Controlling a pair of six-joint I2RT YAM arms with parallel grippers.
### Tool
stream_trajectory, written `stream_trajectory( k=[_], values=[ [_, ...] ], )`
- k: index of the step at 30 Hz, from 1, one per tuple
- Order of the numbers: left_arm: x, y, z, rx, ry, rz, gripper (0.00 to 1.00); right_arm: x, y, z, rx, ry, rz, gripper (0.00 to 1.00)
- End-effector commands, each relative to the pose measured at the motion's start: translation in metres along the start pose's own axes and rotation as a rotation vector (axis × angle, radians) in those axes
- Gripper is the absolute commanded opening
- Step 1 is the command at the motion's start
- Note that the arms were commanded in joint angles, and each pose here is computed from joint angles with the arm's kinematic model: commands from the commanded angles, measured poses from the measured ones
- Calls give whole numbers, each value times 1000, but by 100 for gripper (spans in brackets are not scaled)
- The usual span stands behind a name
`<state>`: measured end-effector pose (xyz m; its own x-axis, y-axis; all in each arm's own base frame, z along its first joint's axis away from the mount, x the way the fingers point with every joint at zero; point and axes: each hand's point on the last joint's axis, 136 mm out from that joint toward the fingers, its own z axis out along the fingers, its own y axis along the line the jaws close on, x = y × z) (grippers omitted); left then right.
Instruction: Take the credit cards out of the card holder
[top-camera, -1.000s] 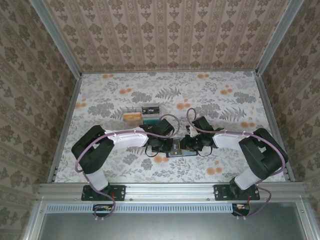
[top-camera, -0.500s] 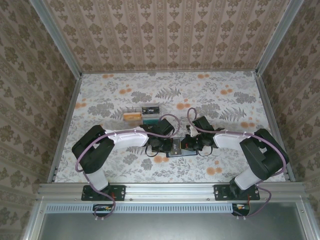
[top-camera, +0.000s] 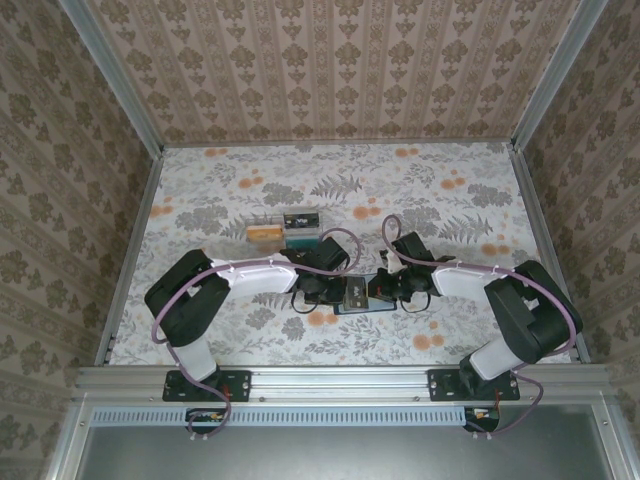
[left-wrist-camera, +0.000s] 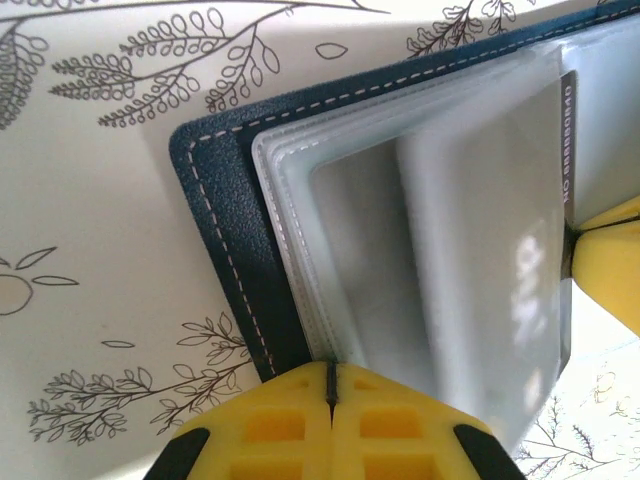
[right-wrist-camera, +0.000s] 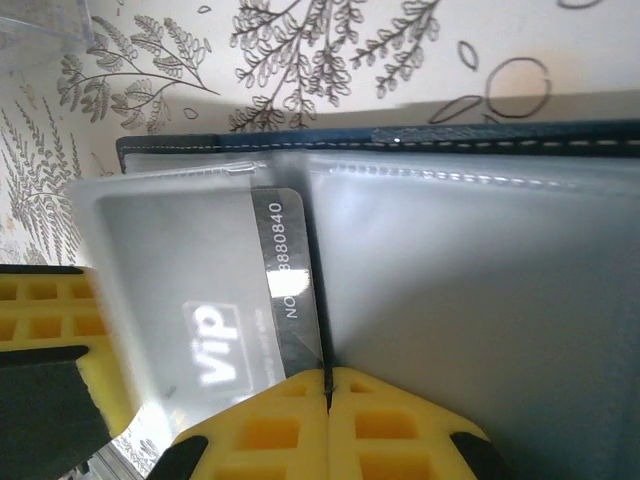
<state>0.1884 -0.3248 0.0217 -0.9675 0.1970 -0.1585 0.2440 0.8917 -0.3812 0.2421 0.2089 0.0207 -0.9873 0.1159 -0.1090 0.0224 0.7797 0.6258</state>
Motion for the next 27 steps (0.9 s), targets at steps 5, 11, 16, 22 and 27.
stream_trajectory(
  k=[5, 11, 16, 22, 27],
  values=[
    [17, 19, 11, -77, 74, -15, 0, 6, -5, -4, 12, 8, 0, 0],
    [16, 19, 11, -76, 74, -13, 0, 3, 0, -8, -2, -5, -10, 0],
    [15, 18, 11, -73, 74, -13, 0, 2, 7, -6, -40, -5, -15, 26],
    [16, 16, 11, -68, 75, -10, 0, 0, 8, 1, -63, 8, -7, 29],
    [16, 17, 12, -66, 79, -8, 0, -1, 7, 6, -65, 18, -1, 27]
  ],
)
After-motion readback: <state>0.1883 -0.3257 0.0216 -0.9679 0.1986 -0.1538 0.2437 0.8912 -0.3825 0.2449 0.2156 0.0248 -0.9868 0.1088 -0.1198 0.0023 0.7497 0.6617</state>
